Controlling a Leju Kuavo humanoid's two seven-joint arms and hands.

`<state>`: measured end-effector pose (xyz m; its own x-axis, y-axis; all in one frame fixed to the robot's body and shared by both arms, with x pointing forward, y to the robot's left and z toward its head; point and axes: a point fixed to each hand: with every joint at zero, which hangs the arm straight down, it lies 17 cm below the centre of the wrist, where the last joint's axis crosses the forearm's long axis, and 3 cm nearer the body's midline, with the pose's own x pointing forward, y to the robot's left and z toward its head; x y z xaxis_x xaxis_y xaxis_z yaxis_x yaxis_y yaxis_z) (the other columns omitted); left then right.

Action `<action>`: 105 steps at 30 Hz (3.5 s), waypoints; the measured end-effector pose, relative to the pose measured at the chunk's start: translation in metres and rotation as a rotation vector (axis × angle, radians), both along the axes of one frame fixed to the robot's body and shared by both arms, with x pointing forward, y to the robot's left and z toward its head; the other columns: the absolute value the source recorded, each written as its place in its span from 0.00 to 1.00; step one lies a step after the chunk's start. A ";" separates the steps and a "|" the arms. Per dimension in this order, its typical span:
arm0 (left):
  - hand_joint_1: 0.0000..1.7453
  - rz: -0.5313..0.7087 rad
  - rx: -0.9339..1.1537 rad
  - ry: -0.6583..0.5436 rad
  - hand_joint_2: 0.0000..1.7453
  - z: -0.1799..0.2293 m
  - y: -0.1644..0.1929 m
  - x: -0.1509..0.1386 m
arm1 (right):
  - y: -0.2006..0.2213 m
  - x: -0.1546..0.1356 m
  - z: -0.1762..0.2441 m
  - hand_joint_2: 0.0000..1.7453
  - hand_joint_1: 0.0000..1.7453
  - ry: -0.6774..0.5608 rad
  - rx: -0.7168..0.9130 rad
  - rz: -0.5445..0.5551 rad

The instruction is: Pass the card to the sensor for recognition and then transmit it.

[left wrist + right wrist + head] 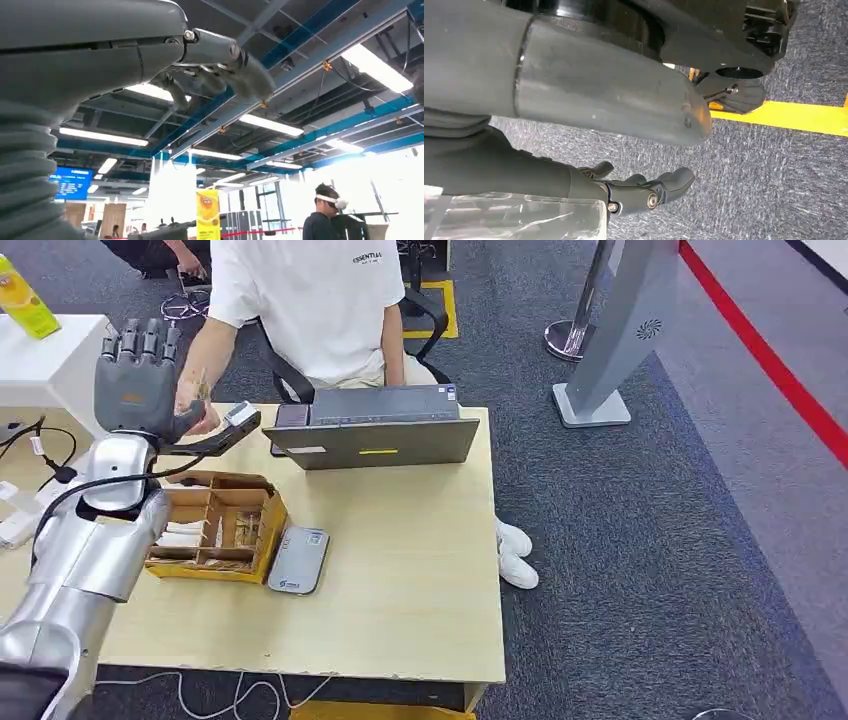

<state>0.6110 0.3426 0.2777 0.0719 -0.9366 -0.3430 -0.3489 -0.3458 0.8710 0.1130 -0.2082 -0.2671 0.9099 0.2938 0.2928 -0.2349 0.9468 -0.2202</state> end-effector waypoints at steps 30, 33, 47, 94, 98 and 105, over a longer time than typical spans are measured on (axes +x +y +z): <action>0.00 -0.535 -0.116 0.022 1.00 -0.102 -0.173 -0.275 | -0.019 -0.016 0.000 0.00 0.00 0.025 -0.066 -0.336; 0.00 -0.528 -0.120 0.076 1.00 -0.116 -0.176 -0.285 | -0.013 -0.016 -0.001 0.00 0.00 0.033 -0.025 -0.333; 0.00 -0.200 -0.150 0.272 1.00 -0.181 -0.092 -0.209 | -0.016 -0.015 -0.004 0.00 0.00 0.047 -0.003 -0.241; 0.00 0.020 -0.206 0.386 1.00 -0.224 -0.047 -0.168 | -0.020 -0.013 -0.004 0.00 0.00 0.045 -0.011 -0.168; 0.00 0.024 -0.208 0.387 1.00 -0.224 -0.045 -0.168 | -0.021 -0.013 -0.004 0.00 0.00 0.045 -0.012 -0.167; 1.00 0.032 -0.210 0.387 1.00 -0.224 -0.042 -0.168 | -0.021 -0.013 -0.004 0.00 0.00 0.046 -0.012 -0.167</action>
<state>0.4428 0.3008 0.0533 0.0056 -0.9883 -0.1523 0.0250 -0.1521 0.9880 0.1000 -0.2289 -0.2715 0.9586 0.1412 0.2475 -0.0850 0.9707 -0.2246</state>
